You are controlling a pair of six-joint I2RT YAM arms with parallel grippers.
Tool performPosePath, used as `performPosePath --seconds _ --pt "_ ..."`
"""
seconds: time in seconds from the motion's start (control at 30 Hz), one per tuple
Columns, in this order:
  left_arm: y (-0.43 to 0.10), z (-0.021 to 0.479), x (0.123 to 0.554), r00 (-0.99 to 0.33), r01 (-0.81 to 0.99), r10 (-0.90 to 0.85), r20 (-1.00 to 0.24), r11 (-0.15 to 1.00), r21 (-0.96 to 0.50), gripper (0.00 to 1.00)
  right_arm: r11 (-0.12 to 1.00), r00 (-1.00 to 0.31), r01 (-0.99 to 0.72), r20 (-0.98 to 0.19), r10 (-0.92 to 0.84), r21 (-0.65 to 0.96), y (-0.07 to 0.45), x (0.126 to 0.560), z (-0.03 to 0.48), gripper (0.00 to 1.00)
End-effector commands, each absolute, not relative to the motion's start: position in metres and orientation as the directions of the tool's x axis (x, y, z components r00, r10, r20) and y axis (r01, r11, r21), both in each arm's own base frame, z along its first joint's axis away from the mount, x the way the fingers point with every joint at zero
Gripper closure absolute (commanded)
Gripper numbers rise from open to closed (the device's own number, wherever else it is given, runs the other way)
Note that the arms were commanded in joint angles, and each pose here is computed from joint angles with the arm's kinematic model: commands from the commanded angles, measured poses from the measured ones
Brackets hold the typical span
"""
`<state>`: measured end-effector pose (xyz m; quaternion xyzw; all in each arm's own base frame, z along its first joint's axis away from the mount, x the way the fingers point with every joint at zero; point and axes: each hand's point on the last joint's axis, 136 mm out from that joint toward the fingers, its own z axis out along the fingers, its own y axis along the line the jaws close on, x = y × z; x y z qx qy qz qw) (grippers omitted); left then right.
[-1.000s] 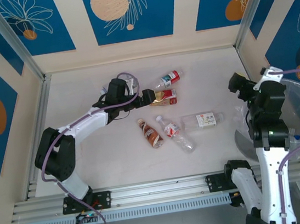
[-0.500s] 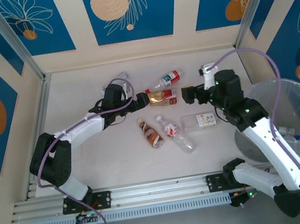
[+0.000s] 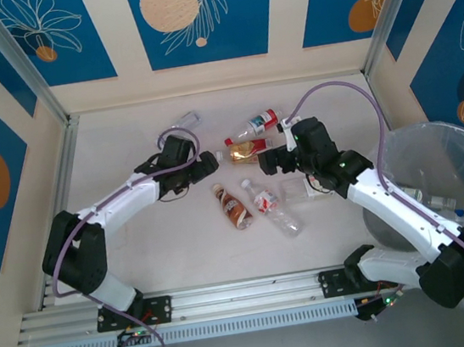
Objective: Put the plastic bottles in the bin
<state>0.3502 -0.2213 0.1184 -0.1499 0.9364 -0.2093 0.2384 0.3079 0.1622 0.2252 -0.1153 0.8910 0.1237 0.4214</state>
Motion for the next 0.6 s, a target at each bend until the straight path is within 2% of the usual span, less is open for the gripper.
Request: performPosePath --seconds 0.0,0.2,0.37,0.57 --pt "-0.206 0.117 0.341 -0.814 -0.304 -0.455 -0.362 0.864 -0.402 0.01 0.935 -0.629 -0.277 -0.777 -0.001 0.223 0.171 0.310 0.222 0.01" --pt "-0.222 0.112 0.336 -0.831 -0.326 -0.440 -0.341 0.881 -0.343 0.01 0.929 -0.640 -0.235 -0.765 0.073 0.285 0.173 0.312 0.209 0.00" --pt "-0.223 0.104 0.330 -0.823 -0.413 -0.468 -0.322 0.882 -0.226 0.01 0.944 -0.617 -0.231 -0.786 0.044 0.234 0.164 0.312 0.211 0.00" --pt "-0.247 0.086 0.326 -0.820 -0.457 -0.503 -0.274 0.863 -0.215 0.04 0.953 -0.584 -0.226 -0.811 0.034 0.203 0.156 0.310 0.216 0.01"
